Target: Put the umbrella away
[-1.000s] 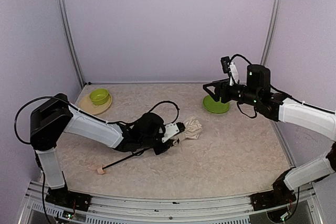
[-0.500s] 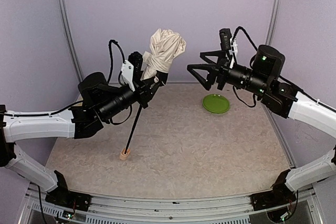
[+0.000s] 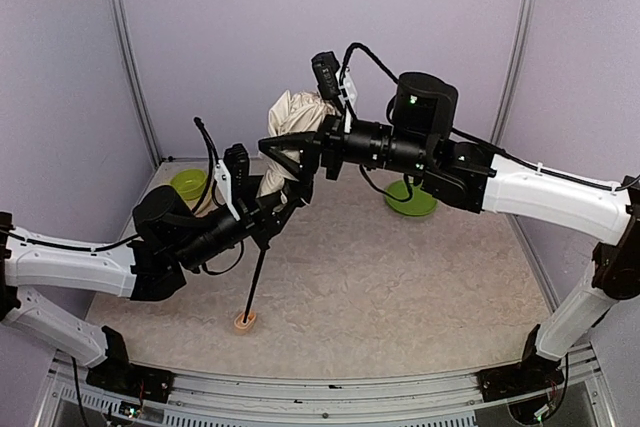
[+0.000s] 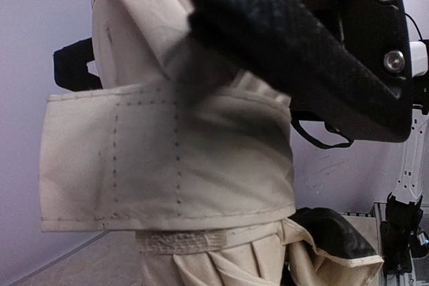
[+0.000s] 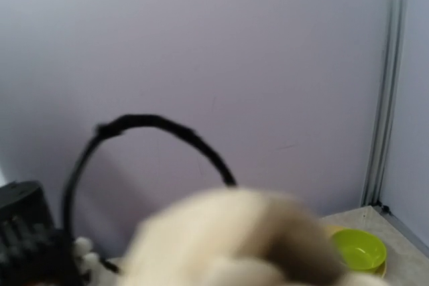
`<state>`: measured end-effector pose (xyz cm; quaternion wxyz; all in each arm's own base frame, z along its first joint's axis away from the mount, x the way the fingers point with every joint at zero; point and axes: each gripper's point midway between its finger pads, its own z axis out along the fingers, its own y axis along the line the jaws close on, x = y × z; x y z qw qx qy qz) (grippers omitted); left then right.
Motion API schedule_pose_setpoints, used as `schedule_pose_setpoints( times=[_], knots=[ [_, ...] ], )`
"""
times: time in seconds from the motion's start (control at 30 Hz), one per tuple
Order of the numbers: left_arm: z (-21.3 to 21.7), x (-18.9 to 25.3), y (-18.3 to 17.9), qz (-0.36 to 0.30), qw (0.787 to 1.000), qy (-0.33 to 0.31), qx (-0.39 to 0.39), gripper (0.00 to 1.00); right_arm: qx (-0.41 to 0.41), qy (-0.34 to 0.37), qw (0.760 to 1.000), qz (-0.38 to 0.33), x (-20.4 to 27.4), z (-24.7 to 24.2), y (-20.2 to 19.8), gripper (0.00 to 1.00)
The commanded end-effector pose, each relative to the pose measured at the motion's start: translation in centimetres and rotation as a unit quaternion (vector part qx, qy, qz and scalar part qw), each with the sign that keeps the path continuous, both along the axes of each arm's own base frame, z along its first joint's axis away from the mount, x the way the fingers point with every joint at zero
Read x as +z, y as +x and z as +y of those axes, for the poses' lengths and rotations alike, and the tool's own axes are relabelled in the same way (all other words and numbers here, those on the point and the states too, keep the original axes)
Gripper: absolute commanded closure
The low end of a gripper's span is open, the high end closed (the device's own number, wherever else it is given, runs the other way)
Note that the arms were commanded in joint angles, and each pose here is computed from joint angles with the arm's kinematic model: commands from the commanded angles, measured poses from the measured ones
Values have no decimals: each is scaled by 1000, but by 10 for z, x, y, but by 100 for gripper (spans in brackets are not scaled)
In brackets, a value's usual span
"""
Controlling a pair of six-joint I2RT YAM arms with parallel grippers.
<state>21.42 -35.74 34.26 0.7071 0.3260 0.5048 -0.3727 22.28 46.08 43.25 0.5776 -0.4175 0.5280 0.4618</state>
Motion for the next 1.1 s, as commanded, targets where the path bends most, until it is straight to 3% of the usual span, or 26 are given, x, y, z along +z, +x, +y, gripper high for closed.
schedule_pose_setpoints(
  times=[0.0, 0.17, 0.33, 0.57, 0.87, 0.97, 1.07],
  knots=[
    [15, 55, -31, -80, 994, -71, 6, 100, -55, 1, 997, 50, -9, -1, 17, 5],
    [24, 47, 1, -46, 988, -52, 138, 100, -114, -1, 990, 86, -27, 10, 22, 10],
    [33, 39, 4, -44, 979, -46, 195, 100, -181, 10, 976, 124, -40, 11, 33, 9],
    [42, 42, -2, -48, 977, -56, 198, 100, -174, -17, 975, 134, -60, 28, 23, 10],
    [46, 39, 9, -44, 972, -47, 225, 100, -154, -40, 980, 124, -69, 38, 7, 4],
    [47, 39, 11, -38, 973, -52, 222, 100, -160, -42, 980, 112, -67, 34, 8, 18],
    [44, 41, 9, -40, 977, -56, 202, 100, -154, -28, 983, 94, -56, 28, 7, 52]
  ],
)
